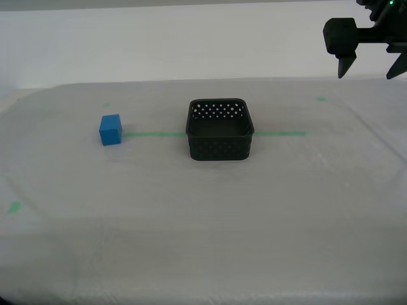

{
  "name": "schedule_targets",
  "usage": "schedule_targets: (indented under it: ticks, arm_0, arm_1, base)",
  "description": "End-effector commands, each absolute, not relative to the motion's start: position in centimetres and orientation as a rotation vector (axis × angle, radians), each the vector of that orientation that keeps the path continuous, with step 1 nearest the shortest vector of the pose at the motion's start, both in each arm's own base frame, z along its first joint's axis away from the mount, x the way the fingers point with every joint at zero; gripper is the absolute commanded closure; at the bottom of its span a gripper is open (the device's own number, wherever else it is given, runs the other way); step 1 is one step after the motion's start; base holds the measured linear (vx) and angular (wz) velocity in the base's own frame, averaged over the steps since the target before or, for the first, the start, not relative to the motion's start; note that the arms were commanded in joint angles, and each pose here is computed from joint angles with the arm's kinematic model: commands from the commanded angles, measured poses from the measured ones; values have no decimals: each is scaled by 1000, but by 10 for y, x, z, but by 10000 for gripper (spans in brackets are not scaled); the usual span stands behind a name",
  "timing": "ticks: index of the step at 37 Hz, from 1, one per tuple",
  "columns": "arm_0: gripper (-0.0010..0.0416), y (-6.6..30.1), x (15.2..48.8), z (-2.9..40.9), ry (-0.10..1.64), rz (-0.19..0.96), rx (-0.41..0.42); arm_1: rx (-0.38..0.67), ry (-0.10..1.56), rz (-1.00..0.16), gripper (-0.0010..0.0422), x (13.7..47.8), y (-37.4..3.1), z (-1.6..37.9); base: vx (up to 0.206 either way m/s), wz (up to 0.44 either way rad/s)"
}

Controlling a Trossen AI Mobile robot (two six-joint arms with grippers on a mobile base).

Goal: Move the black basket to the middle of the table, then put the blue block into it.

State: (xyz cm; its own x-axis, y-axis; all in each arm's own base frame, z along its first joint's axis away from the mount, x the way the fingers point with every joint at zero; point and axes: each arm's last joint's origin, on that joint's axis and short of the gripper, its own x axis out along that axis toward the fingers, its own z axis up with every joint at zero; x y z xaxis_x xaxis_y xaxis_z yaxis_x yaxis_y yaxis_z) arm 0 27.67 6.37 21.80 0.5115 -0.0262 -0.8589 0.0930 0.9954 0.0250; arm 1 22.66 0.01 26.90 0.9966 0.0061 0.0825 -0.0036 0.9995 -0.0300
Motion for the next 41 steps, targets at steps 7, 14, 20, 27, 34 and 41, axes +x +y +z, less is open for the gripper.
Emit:
schedule_targets:
  ticks: [7, 14, 20, 27, 34, 41]
  arm_0:
    - [7, 64, 277, 218, 1030, -75, 69]
    - [7, 64, 277, 218, 1030, -75, 69]
    - [7, 64, 277, 218, 1030, -75, 69]
    - [7, 64, 277, 218, 1030, -75, 70]
    - [7, 64, 277, 218, 1030, -75, 69]
    - [7, 64, 277, 218, 1030, -75, 69]
  arm_1:
    - [-161, -67, 1, 412, 227, 0, 269]
    - [-188, 98, 16, 412, 231, 0, 269]
    - [-232, 236, 32, 412, 231, 0, 271]
    - [-280, 373, 58, 412, 229, 0, 276]
    - [-396, 460, 100, 412, 227, 0, 283]
    - [-462, 549, 139, 412, 222, 0, 288]
  base:
    - [0, 0]
    - [0, 0]
    - [0, 0]
    - [0, 0]
    - [0, 0]
    - [0, 0]
